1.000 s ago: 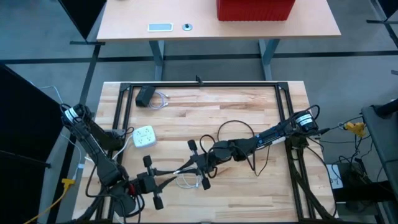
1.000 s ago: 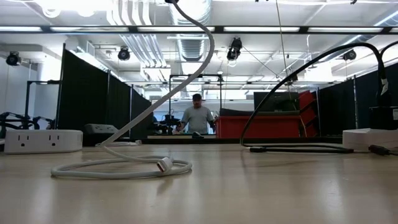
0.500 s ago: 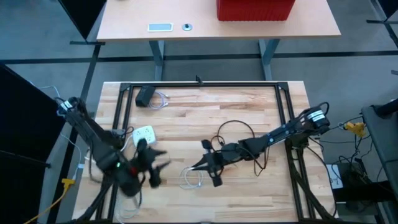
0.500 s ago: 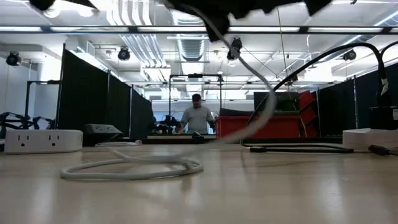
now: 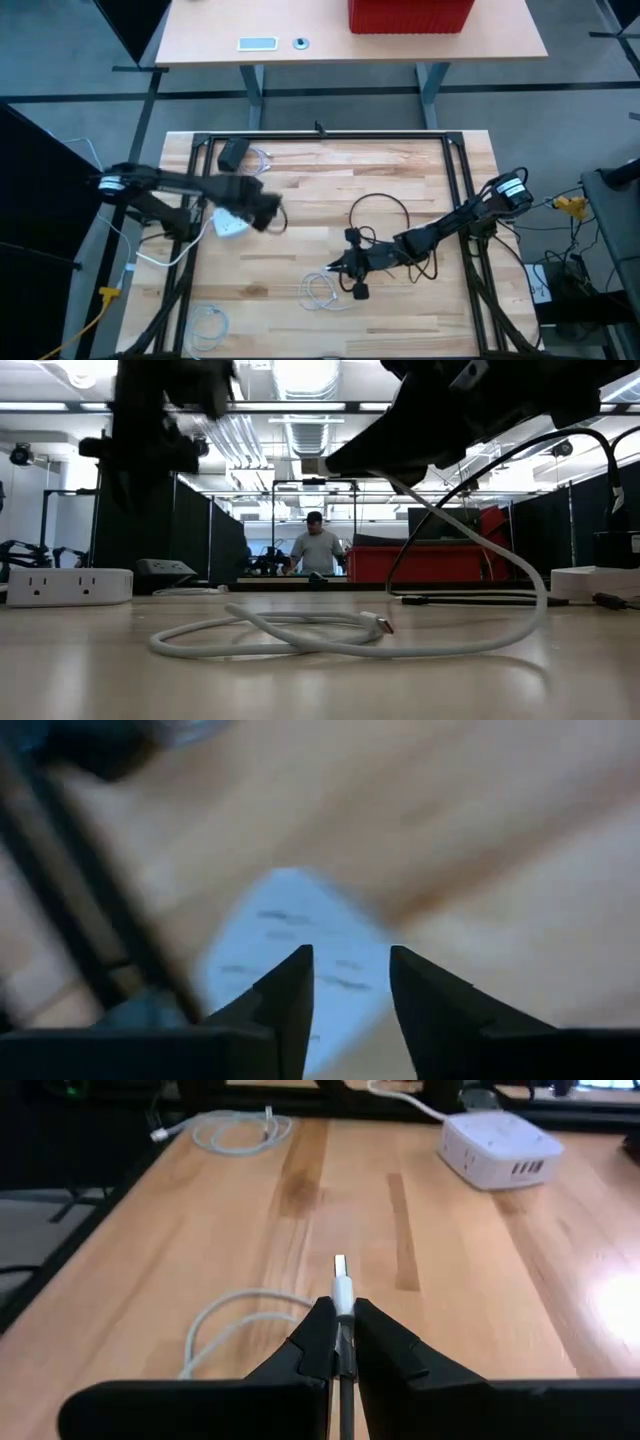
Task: Insert USB
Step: Insert the white charger cable into the left white outlet extension
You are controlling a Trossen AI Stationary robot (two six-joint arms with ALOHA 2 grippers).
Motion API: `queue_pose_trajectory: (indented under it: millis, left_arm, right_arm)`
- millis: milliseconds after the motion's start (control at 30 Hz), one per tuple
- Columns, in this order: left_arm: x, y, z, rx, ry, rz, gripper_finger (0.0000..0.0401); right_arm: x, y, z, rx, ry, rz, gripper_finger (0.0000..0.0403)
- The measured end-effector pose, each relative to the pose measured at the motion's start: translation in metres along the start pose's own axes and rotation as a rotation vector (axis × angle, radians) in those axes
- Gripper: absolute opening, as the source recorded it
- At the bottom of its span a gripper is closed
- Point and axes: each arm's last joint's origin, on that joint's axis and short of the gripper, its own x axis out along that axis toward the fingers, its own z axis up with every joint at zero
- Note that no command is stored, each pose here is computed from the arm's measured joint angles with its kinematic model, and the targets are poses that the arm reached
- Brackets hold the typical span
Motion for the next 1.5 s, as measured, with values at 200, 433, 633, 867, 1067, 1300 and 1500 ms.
queue_pose_trajectory:
  millis: [200,433,633,867,1067,1300,1500]
  left_arm:
    - [0.030,0.023,0.038,-0.074,0.101,0.139,0.0081]
    - [0.066,0.027,0.056,-0.084,0.238,0.249,0.0064]
    - [0.102,0.024,0.053,-0.009,0.345,0.380,0.0063]
    - [0.122,0.013,0.034,0.094,0.430,0.291,0.0062]
    - [0.110,-0.020,0.013,0.176,0.357,0.049,0.0062]
    - [0.068,-0.066,-0.023,0.352,0.220,-0.251,0.0049]
    - [0.032,-0.038,-0.058,0.223,0.358,-0.089,0.0028]
  right_arm:
    - [-0.001,0.006,-0.001,-0.011,0.010,0.023,0.0014]
    - [-0.002,0.011,-0.003,-0.018,0.016,0.037,0.0014]
    - [-0.003,0.013,-0.003,-0.018,0.016,0.042,0.0014]
    - [-0.003,0.014,-0.003,-0.020,0.016,0.047,0.0014]
    - [-0.003,0.014,-0.003,-0.022,0.016,0.046,0.0014]
    - [-0.003,0.014,-0.003,-0.022,0.017,0.046,0.0014]
    - [-0.003,0.014,-0.003,-0.022,0.022,0.045,0.0014]
